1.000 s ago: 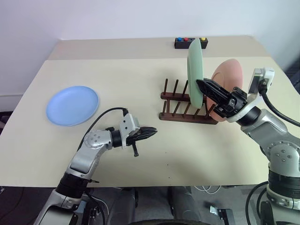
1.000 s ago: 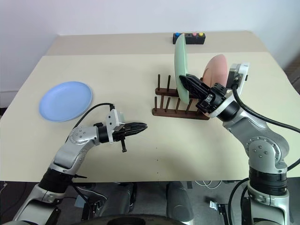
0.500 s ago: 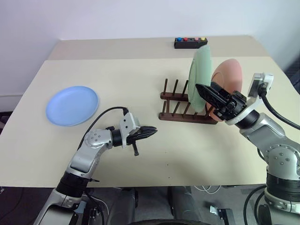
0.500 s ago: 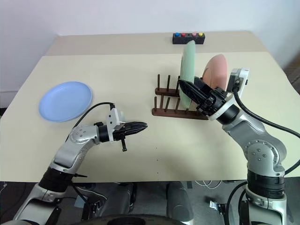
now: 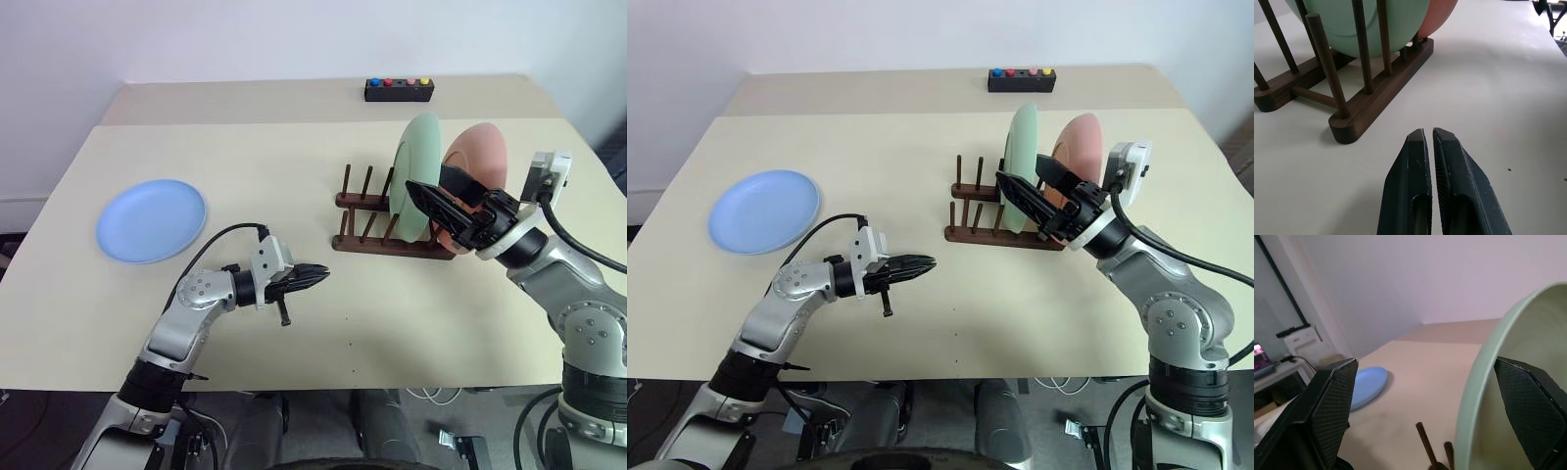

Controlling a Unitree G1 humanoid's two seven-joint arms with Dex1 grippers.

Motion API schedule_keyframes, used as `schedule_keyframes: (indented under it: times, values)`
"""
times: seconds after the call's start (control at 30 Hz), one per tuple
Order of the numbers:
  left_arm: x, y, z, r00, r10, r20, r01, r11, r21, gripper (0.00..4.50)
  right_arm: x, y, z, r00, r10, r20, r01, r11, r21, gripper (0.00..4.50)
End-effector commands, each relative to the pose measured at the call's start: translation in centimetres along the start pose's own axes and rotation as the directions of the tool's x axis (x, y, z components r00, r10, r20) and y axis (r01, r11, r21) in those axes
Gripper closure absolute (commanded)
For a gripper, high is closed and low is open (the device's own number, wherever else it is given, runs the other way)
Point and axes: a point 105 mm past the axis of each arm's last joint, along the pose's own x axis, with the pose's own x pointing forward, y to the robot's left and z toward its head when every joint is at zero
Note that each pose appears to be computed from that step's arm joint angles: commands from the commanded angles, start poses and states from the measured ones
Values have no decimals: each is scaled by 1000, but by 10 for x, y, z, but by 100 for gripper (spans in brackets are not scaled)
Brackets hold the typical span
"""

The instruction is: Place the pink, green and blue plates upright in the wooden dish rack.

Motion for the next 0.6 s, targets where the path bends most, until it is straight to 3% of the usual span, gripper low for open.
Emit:
schedule_keyframes:
  times: [0.03,0.43,0.6]
  values:
    - [1,1,8,1000,-3,25,2,1000,29,428,-2,9,9,1000,21,-22,-24,994,-104,1]
    - [0,2,8,1000,-5,25,4,1000,30,428,-1,38,20,986,104,-129,-139,939,-313,1]
    - [-7,10,9,999,27,19,-28,999,43,428,-8,40,31,977,75,-201,-168,851,-497,1]
